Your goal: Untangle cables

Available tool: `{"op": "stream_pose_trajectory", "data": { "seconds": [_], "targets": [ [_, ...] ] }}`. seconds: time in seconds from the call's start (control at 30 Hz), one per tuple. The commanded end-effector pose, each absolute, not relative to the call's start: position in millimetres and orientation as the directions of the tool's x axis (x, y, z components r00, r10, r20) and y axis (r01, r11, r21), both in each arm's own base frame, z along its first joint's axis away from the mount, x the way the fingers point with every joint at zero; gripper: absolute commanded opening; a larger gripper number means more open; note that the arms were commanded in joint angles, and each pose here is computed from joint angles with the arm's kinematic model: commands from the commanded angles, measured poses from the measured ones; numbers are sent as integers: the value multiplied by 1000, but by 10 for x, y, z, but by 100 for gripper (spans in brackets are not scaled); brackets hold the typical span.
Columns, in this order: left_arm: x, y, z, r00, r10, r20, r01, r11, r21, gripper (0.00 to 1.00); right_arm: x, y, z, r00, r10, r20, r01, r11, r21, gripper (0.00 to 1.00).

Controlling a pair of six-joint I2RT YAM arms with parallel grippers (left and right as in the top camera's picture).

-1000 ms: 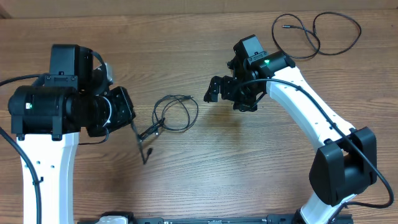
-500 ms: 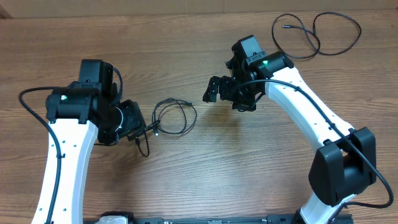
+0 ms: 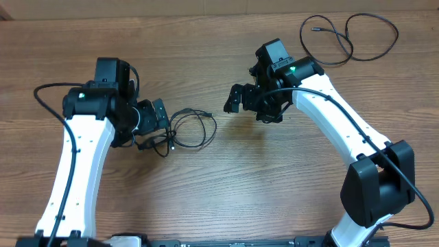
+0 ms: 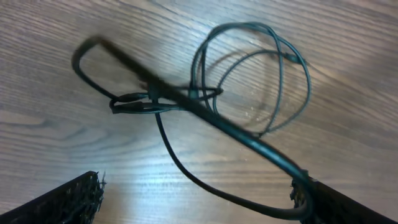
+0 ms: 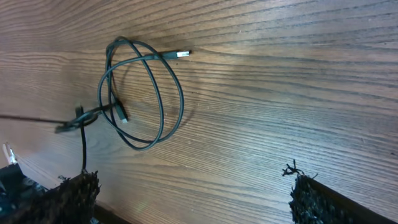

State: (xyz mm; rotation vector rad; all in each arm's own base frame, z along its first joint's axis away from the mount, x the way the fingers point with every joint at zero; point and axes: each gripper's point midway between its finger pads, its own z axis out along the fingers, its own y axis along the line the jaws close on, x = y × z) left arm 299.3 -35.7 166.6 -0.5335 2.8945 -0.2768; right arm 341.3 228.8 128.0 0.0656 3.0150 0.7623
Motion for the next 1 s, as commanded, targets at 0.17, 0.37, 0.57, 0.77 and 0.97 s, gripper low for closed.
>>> {"op": "stream_pose_trajectory", "data": {
  "seconds": [0.17,0.37,0.57,0.77,0.97],
  "targets": [
    [3257,-521,1617,-910,-385,-153,-320,888,-331,100,3394,2297,1257,-999,46,-17,33,883,469,100],
    [3435,-984,2060,-942,-247,-226,-78,817,-571,100,3384,2312,1257,-999,39,-19,25,883,468,100],
    [3610,-923,2354,-910,-231,-343,-12,844,-536,100,3388,2314,1258,-999,38,-21,24,883,469,100],
    [3416,-505,2000,-921,-286,-264,-210,936,-281,100,3426,2332,1269,-999,39,-38,17,879,476,100],
    [3229,-331,1752,-932,-330,-154,-308,940,-150,100,3450,2344,1278,-998,40,-48,12,876,481,100]
  ]
}}
